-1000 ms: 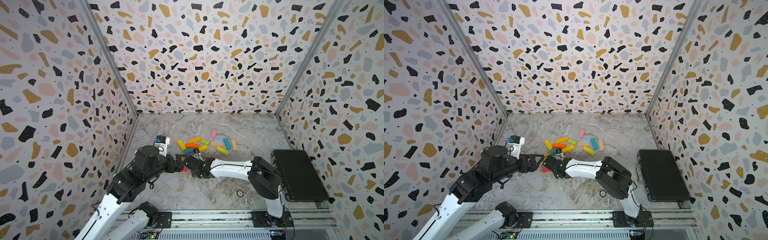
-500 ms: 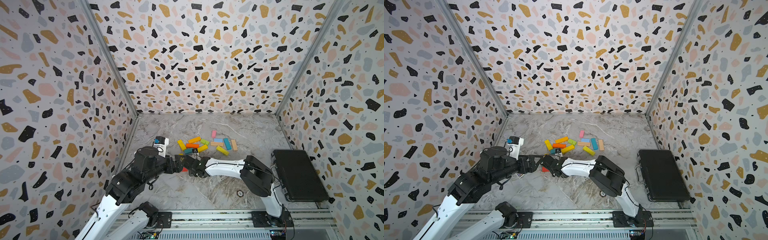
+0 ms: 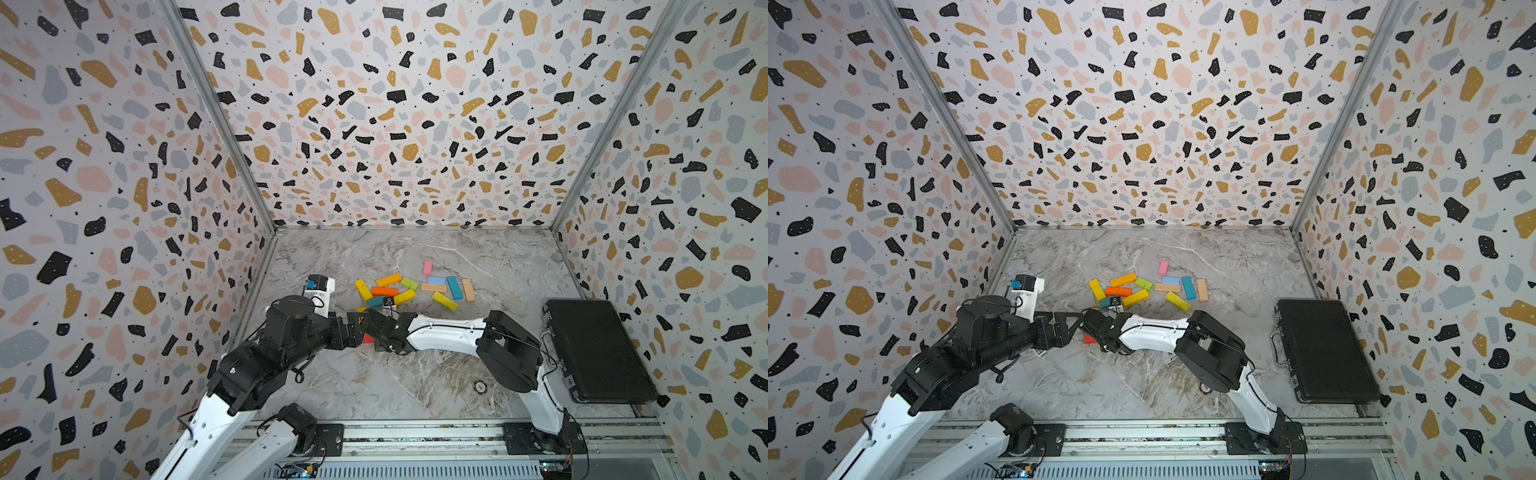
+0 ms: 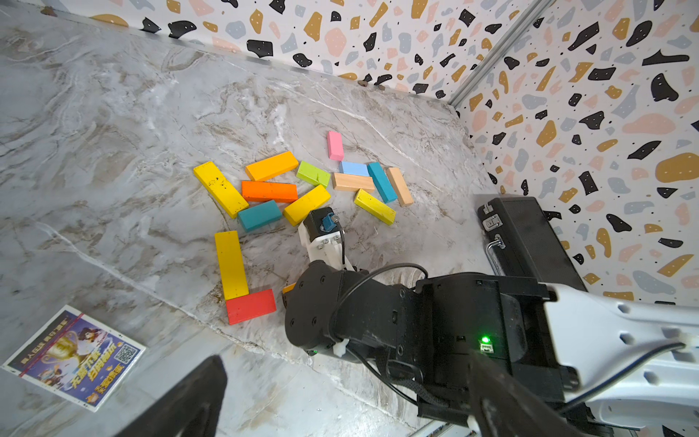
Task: Assemble the letter h with building blocks
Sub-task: Place the building block at the center of the board.
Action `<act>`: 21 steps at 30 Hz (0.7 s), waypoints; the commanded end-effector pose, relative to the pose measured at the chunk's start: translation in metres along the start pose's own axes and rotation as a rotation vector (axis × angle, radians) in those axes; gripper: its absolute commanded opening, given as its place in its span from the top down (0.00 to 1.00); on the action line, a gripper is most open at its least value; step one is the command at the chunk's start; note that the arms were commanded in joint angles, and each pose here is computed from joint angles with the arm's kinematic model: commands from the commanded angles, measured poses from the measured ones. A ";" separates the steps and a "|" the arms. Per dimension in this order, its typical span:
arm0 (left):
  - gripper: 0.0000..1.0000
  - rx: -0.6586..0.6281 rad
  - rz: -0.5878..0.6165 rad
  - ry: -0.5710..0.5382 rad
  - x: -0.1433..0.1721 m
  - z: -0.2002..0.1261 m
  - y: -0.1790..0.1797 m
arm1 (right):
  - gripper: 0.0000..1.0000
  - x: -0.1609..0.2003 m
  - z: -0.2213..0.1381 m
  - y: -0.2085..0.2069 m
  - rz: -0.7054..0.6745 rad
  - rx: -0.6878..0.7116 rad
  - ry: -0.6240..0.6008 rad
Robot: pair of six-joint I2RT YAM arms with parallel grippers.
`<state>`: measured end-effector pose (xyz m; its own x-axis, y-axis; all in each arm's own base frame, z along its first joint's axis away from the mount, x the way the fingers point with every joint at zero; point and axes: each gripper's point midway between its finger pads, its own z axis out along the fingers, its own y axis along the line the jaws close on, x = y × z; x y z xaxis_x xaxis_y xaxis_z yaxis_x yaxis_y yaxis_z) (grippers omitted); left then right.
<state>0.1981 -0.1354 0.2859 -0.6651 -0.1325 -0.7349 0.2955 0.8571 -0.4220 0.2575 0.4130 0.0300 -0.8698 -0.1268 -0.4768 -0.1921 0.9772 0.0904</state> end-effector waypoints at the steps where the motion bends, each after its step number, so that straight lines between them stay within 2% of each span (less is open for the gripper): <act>1: 0.01 0.002 0.018 -0.054 -0.014 -0.010 -0.003 | 0.40 -0.002 -0.001 0.001 0.018 0.009 0.011; 5: 0.01 -0.003 0.022 -0.054 -0.014 -0.010 -0.002 | 0.37 0.002 0.004 -0.001 0.037 0.008 0.028; 13: 0.01 -0.007 0.024 -0.052 -0.014 -0.008 -0.001 | 0.25 0.003 0.004 -0.001 0.040 -0.001 0.027; 21: 0.01 0.005 0.025 -0.053 -0.015 -0.010 -0.004 | 0.24 -0.016 -0.012 -0.001 0.027 -0.012 -0.044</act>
<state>0.1989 -0.1324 0.2847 -0.6612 -0.1283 -0.7392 0.2876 0.8667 -0.4076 0.2607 0.4165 0.0308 -0.8735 -0.0952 -0.4774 -0.1717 0.9779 0.1192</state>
